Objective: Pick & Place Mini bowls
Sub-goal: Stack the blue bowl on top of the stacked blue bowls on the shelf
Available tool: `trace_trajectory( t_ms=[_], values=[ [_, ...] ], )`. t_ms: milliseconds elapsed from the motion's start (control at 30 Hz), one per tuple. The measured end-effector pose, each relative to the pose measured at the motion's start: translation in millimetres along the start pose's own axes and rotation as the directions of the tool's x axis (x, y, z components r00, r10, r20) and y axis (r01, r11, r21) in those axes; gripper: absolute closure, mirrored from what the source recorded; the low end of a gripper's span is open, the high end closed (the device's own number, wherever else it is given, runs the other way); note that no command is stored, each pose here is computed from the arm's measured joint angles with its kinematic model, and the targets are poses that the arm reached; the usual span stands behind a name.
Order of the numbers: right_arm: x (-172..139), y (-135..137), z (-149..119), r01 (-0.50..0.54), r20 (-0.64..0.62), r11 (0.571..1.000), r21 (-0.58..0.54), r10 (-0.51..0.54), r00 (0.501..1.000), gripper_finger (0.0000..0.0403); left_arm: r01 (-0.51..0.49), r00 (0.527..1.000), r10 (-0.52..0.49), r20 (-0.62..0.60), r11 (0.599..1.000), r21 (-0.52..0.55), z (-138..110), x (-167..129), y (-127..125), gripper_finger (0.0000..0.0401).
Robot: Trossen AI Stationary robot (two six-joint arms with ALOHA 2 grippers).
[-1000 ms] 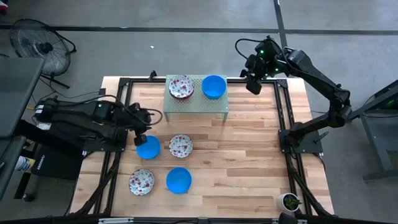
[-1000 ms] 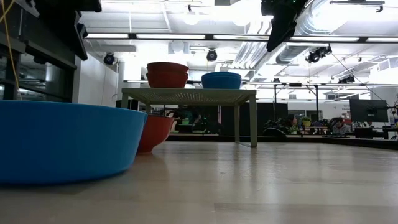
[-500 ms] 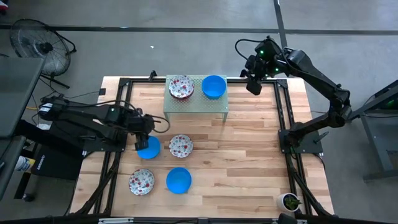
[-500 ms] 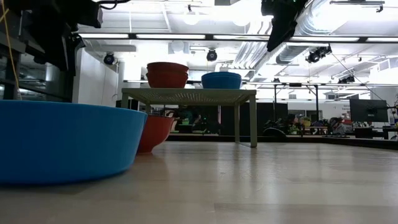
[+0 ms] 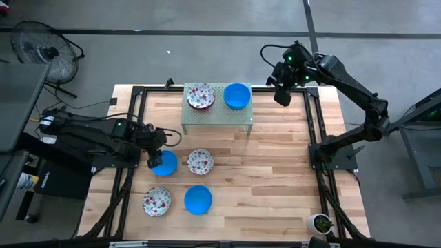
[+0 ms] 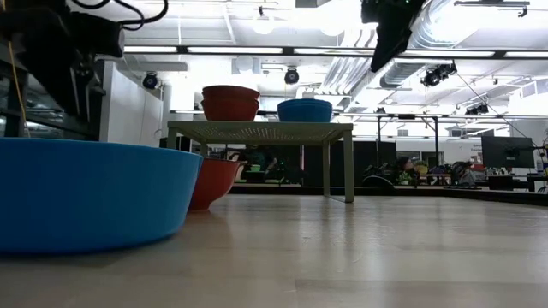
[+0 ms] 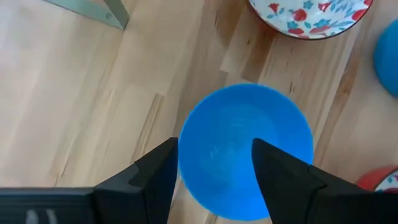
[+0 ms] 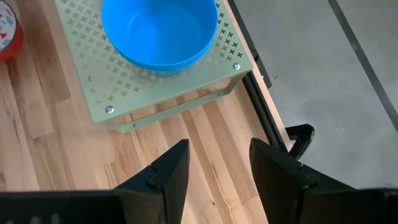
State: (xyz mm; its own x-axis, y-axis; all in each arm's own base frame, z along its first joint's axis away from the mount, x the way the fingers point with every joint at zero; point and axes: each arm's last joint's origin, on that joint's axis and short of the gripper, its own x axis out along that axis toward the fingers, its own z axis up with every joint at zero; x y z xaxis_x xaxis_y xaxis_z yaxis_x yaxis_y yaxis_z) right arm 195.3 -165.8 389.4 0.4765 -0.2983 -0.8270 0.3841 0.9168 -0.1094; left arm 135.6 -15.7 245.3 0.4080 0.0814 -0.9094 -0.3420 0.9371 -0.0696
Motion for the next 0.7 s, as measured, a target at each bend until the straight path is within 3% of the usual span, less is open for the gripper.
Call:
trace_trajectory(
  t_ms=[367,567,700],
  values=[
    [0.0,0.6,-1.8,-0.006,-0.018,1.000,0.007,0.006,1.000,0.0247,0.049,0.998,-0.052,-0.020,0.992,-0.114,-32.5,17.9,12.3,0.0199],
    [0.0,0.6,-1.8,-0.006,-0.018,1.000,0.008,0.006,1.000,0.0247,0.045,0.999,-0.048,-0.021,0.990,-0.137,-35.3,27.1,12.4,0.0199],
    [0.0,0.6,-1.8,-0.006,-0.018,1.000,0.012,0.006,1.000,0.0247,-0.016,0.998,0.005,-0.059,0.984,-0.177,-32.5,35.1,10.7,0.0199]
  ],
)
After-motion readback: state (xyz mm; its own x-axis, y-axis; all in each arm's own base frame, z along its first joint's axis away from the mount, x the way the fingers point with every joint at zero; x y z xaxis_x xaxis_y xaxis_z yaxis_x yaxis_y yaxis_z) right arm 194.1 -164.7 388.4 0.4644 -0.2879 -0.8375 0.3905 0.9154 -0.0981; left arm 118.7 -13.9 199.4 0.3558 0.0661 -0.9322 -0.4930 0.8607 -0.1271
